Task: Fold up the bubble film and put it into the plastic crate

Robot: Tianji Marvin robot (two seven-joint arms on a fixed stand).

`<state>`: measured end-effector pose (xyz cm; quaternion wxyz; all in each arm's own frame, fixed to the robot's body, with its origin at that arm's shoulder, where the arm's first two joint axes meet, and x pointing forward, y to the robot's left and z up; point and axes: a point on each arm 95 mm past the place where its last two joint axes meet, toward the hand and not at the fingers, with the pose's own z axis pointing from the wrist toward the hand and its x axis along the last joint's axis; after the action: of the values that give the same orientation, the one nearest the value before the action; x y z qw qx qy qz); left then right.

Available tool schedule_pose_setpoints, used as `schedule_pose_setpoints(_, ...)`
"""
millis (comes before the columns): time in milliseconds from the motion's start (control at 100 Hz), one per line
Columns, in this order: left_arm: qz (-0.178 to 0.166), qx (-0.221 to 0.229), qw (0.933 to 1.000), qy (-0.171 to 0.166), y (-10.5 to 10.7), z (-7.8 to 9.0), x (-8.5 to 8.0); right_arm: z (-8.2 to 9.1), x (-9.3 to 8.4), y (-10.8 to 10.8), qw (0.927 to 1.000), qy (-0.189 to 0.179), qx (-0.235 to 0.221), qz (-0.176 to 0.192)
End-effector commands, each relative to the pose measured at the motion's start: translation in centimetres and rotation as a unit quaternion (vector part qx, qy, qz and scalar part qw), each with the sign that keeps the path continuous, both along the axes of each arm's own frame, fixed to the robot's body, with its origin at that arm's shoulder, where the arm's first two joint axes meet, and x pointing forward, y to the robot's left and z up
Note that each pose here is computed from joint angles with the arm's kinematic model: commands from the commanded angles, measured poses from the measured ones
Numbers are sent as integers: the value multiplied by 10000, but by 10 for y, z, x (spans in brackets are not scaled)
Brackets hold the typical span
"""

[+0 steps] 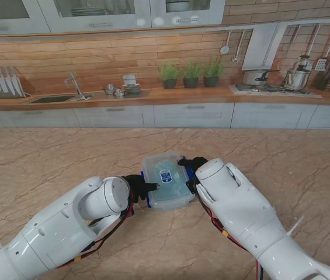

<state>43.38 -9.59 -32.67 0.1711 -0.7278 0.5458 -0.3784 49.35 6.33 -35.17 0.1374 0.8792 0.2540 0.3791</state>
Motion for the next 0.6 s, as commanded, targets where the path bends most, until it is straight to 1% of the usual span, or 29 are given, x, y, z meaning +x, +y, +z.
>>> schedule_pose_setpoints(0,8,18,9998,178,1,-12,-7,-15,-9,0,9998,214,5,46)
schedule_pose_setpoints(90,6,11,9998,182,1,-12,-7,-14,-9,2,9997,122,-88,196)
schedule_pose_setpoints(180,-3,-5,9998,192,1,-13,-7,-13,-9,6,9986,-78,-275,447)
schedule_pose_setpoints(240,-9,-25,9998,200,0,-13,-7,-10,-10,9,9967,-237,-413,653)
schedule_pose_setpoints(320,-33,-58,9998,204,-1,-13,-8,-6,-11,14,9923,-486,-610,963)
schedule_pose_setpoints(430,-89,-114,9998,169,-3,-12,-10,0,-12,21,9817,-830,-921,1445)
schedule_pose_setpoints(500,-133,-164,9997,121,-6,-11,-12,4,-12,26,9727,-1028,-1138,1744)
schedule_pose_setpoints(590,-150,-290,9995,29,-10,-10,-13,7,-13,32,9607,-1131,-1406,2109)
